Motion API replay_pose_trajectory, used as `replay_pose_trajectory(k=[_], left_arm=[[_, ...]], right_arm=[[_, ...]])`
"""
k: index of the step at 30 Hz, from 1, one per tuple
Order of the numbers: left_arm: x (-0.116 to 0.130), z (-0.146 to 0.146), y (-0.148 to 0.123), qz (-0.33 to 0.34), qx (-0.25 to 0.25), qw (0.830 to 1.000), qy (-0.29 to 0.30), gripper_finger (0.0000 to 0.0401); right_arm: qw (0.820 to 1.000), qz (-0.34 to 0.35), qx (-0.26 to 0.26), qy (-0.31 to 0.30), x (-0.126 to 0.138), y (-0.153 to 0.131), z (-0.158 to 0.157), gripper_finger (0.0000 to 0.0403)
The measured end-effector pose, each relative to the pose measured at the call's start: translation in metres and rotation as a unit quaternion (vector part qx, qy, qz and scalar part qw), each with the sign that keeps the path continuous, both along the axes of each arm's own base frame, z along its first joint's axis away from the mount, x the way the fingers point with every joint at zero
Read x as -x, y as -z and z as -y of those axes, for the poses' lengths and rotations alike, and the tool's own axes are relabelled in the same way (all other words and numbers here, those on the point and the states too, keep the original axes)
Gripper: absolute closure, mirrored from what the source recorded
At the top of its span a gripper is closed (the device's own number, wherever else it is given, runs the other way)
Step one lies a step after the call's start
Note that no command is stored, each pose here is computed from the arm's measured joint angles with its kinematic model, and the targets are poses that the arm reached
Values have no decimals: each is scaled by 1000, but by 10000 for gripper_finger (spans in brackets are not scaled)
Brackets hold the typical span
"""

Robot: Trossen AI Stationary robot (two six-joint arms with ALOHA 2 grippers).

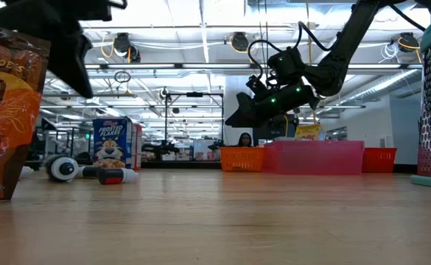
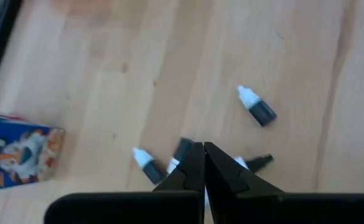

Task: Pick & Place Kitchen Items
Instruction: Put the large black food coloring bottle into the orange bin

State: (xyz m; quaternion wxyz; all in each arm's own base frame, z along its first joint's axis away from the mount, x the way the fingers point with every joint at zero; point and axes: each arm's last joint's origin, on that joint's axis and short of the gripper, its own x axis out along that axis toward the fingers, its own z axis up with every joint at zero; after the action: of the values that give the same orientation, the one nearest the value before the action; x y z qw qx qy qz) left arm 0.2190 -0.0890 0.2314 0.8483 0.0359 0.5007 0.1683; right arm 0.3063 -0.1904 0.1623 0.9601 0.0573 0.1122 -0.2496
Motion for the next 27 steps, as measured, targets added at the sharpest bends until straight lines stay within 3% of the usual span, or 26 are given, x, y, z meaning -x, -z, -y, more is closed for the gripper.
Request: replay_pose_trajectory(k=[3,7,10,18,27], left_arm=[[3,-10,-10,16,9,1000,-9,400],[5,-15,-14,7,65,998,-5,392],[5,-14,-9,-23,56,998,12,375],[-6,-11,14,-122,1,986,111,288],[-16,-15,34,-178,19,977,118,200]], right_arm=[[1000,-1,-1,0,0,0,0,245],[999,-1,-15,-41,-1,2,-2,244],[999,1,-15,-51,-1,1,-3,243],[999,1,-15,-49,-1,1,-3,247],[999,1,-15,-50,-1,1,-3,247]])
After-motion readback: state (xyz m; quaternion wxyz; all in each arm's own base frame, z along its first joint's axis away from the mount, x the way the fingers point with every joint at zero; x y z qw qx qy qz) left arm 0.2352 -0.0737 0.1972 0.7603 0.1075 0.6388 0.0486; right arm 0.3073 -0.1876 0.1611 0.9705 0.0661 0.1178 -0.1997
